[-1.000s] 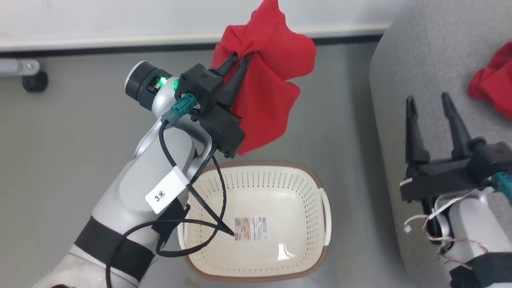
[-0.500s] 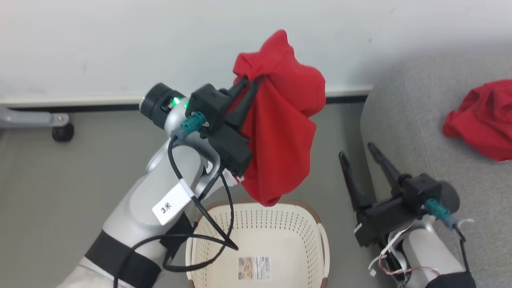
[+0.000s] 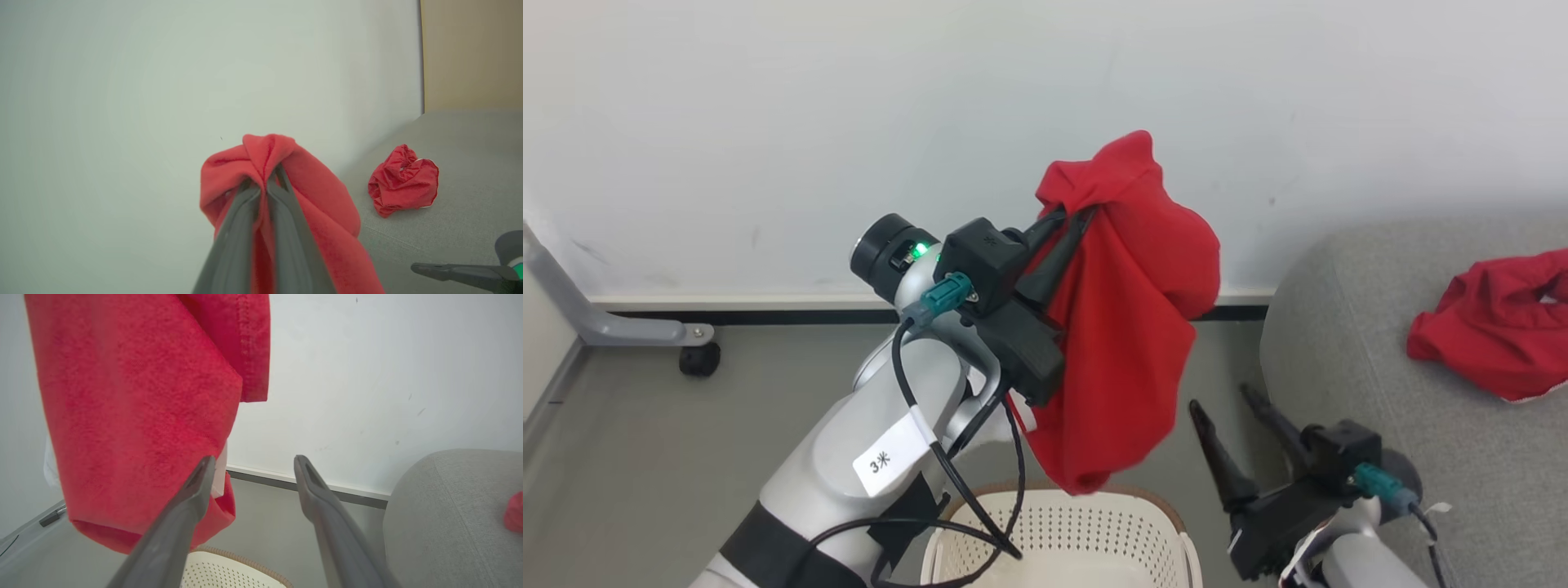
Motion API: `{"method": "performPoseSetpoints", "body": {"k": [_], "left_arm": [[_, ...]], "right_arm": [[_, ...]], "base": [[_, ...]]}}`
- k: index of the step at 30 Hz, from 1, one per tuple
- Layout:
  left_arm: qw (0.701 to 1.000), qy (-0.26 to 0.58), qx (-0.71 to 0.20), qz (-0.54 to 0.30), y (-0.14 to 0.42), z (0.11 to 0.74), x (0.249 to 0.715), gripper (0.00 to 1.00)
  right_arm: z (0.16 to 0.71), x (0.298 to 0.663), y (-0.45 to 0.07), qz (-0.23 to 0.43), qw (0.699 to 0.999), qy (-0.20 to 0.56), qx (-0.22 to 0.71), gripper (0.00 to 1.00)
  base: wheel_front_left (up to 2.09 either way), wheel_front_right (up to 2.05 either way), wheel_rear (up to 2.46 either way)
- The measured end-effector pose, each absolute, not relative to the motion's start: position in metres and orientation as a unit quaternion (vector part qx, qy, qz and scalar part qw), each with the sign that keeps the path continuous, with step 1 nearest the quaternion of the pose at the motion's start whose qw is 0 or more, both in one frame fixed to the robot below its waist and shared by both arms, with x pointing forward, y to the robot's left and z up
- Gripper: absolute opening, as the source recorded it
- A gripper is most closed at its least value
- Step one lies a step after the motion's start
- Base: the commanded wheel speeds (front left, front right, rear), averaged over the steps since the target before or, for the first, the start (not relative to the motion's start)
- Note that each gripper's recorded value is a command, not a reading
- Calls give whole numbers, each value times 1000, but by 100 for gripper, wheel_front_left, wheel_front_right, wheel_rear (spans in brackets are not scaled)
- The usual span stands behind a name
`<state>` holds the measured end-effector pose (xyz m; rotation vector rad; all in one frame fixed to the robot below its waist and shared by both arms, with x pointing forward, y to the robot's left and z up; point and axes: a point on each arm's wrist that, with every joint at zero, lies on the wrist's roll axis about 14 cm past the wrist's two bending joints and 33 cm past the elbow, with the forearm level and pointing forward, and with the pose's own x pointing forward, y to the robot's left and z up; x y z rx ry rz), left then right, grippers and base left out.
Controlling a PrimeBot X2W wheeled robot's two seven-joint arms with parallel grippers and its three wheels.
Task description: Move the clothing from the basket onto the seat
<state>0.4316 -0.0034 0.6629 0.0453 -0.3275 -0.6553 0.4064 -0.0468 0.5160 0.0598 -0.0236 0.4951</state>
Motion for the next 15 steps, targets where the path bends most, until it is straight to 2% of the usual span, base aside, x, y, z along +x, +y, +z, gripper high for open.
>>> {"method": "performPoseSetpoints", "body": {"k": [7, 15], "left_arm": [[925, -185, 28, -330, -6, 684, 407, 0], [922, -194, 27, -335, -4, 694, 390, 0]], "right_arm": [[516, 371, 4, 343, 939, -3, 30, 100], [530, 355, 32, 414, 910, -7, 33, 100]], "base": [[0, 0, 0], [0, 0, 0]]}}
